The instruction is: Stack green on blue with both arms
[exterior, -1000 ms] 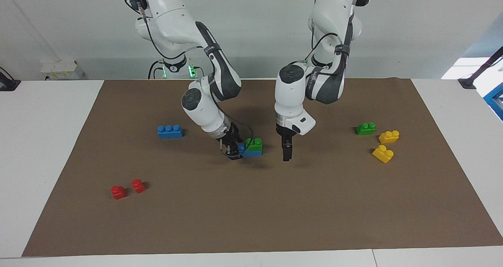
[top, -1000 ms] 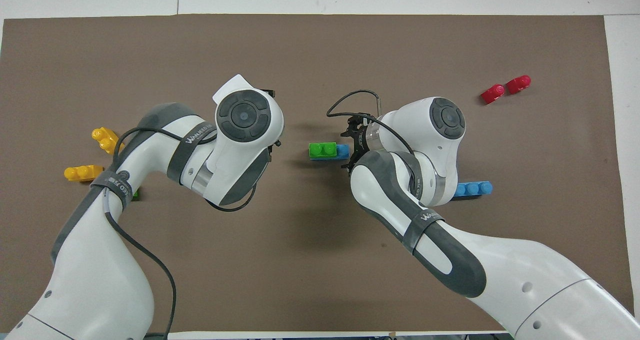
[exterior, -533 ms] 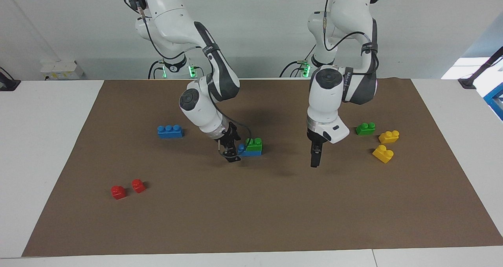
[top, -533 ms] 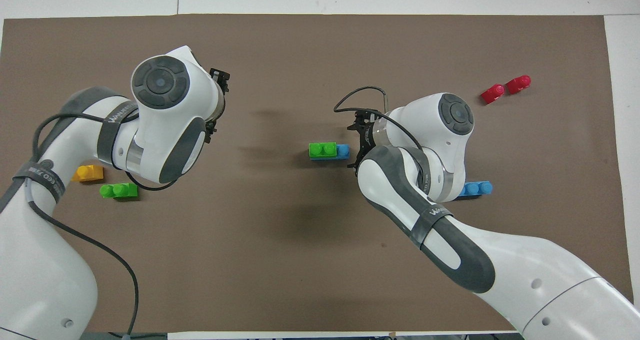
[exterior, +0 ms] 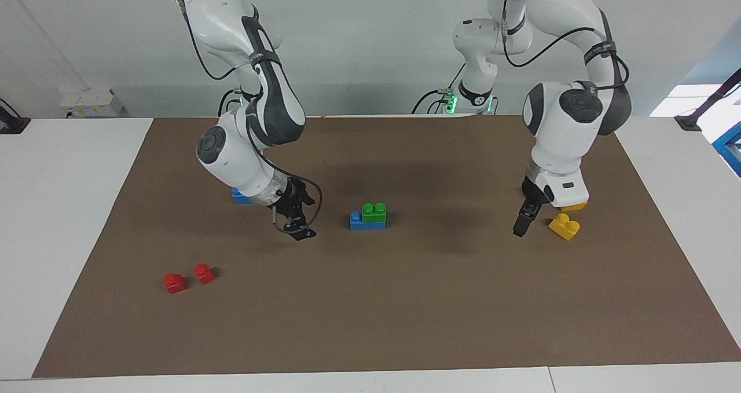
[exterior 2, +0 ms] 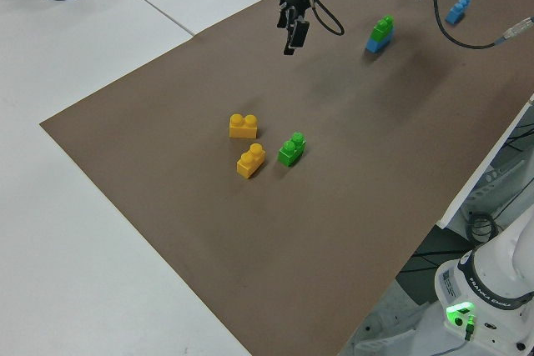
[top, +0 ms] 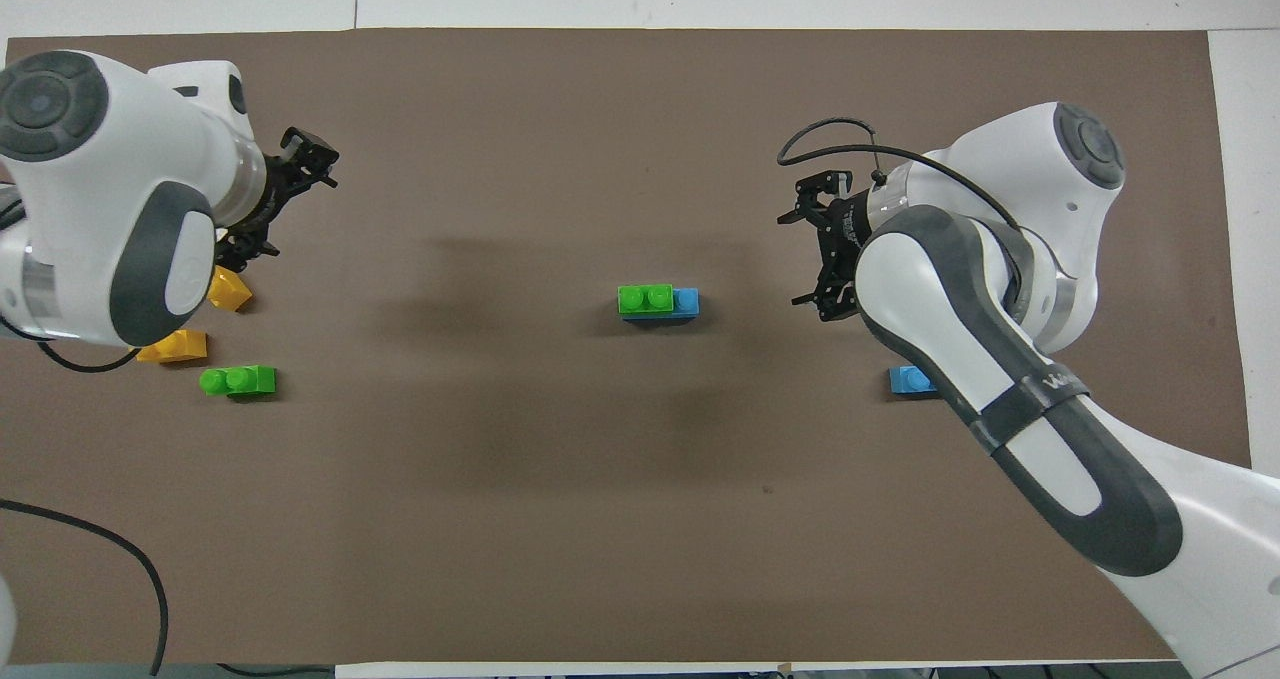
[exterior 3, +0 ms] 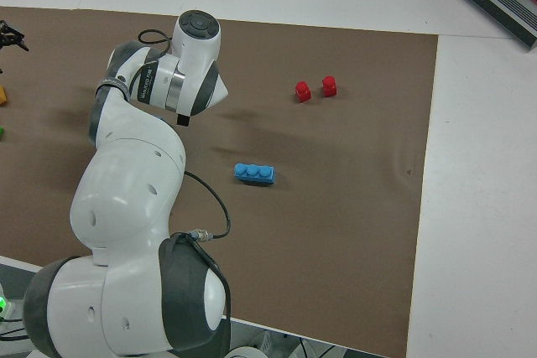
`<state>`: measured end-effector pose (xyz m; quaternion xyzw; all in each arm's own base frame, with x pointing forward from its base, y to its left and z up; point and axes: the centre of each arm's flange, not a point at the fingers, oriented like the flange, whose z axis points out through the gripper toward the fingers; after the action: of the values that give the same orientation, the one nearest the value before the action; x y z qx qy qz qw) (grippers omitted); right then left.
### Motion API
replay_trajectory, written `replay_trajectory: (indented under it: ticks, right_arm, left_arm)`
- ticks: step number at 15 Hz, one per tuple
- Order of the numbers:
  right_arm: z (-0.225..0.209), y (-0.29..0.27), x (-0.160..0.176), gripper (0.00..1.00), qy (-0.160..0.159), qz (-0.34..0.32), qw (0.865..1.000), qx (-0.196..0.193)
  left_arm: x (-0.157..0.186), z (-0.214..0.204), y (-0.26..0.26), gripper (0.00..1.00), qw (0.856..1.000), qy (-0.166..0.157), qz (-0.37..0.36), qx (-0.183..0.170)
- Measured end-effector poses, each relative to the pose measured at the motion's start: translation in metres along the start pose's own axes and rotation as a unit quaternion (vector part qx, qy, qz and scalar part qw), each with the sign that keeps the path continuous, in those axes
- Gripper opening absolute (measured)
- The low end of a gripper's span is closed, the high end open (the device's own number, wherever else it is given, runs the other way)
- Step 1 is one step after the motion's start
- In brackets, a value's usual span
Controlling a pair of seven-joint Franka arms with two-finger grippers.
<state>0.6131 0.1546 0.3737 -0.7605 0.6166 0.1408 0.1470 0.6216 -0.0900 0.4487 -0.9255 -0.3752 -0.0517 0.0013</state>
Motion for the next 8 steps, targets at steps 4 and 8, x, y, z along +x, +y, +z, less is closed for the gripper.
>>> replay_trajectory:
  ticks: [4,8]
  right_arm:
    - [-0.073,0.006,-0.004,1.00,0.062,-0.196,0.978,-0.022]
    - [-0.167,0.027,-0.010,1.00,0.117,-0.401,0.907,-0.058]
  left_arm:
    - [0.019,-0.032,-0.035,1.00,0.995,-0.010,0.096,0.009]
    - [0.024,-0.059,-0.055,1.00,0.981,-0.012,0.192,0.012]
